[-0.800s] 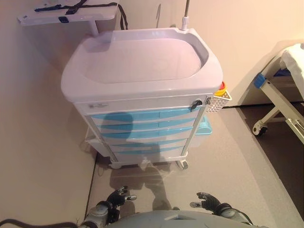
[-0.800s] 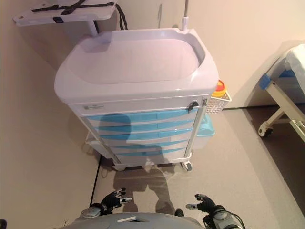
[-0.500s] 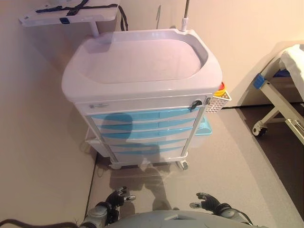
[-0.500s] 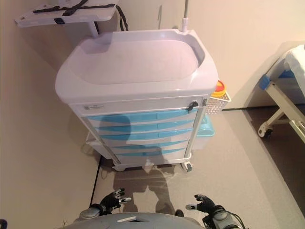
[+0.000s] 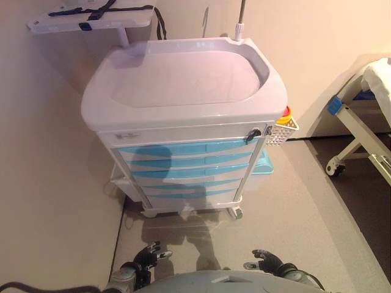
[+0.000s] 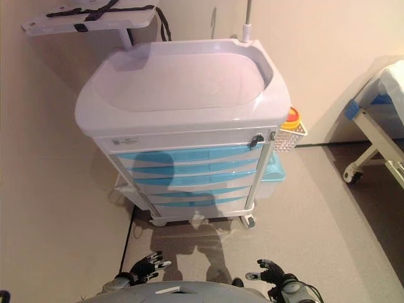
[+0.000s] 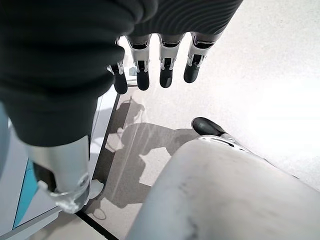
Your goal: Open the drawer and pick up the medicine
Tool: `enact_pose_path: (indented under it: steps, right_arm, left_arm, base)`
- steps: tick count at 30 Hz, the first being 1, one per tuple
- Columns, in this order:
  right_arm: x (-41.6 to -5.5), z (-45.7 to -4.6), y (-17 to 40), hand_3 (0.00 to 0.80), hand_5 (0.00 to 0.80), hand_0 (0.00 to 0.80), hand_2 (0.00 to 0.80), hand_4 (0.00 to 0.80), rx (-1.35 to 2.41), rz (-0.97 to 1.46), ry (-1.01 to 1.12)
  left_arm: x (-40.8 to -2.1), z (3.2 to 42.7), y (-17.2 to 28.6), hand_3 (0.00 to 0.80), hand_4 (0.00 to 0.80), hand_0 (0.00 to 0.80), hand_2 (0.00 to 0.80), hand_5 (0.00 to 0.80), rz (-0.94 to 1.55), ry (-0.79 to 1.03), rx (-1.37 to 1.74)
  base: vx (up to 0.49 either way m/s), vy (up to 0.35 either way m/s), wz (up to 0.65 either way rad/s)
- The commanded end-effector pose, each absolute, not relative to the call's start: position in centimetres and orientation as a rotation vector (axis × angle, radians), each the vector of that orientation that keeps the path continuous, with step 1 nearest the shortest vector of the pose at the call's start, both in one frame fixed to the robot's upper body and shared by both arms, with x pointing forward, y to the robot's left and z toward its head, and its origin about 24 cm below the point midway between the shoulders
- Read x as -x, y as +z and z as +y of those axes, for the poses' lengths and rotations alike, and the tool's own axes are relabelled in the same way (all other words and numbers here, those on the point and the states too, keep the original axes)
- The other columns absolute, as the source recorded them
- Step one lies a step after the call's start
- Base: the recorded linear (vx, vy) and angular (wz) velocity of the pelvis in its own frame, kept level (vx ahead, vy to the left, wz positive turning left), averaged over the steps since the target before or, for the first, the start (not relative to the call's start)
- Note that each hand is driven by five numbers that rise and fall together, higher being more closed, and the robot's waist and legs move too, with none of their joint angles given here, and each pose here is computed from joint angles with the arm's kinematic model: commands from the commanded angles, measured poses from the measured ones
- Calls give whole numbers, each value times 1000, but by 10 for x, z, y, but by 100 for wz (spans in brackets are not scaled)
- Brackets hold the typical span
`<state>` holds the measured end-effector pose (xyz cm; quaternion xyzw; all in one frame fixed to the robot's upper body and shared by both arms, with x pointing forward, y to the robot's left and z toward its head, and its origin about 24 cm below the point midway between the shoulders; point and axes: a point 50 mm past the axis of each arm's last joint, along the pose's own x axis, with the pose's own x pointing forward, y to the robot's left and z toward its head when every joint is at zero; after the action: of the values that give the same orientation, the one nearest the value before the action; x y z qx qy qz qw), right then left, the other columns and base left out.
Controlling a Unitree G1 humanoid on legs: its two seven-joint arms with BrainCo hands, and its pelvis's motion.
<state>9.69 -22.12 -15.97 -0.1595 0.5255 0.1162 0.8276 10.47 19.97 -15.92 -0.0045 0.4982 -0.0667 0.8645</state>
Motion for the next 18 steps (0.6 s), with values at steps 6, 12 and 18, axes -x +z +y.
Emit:
enact_pose_path:
  steps: [6,12,18]
  right_arm:
    - [-113,-214,-157,0,0,0,0,0,331,1058,255]
    - [-142,-217,-146,0,0,0,0,0,352,956,236]
    - [-169,-219,-134,0,0,0,0,0,351,873,172]
  left_arm:
    - [-118,200,-157,0,0,0,0,0,1004,-83,60]
    - [-154,194,-143,0,0,0,0,0,853,-74,92]
    - [-188,192,-126,0,0,0,0,0,729,-91,92]
  base:
    - [29,-48,1]
    - [-107,-44,18]
    - [-90,49,-4]
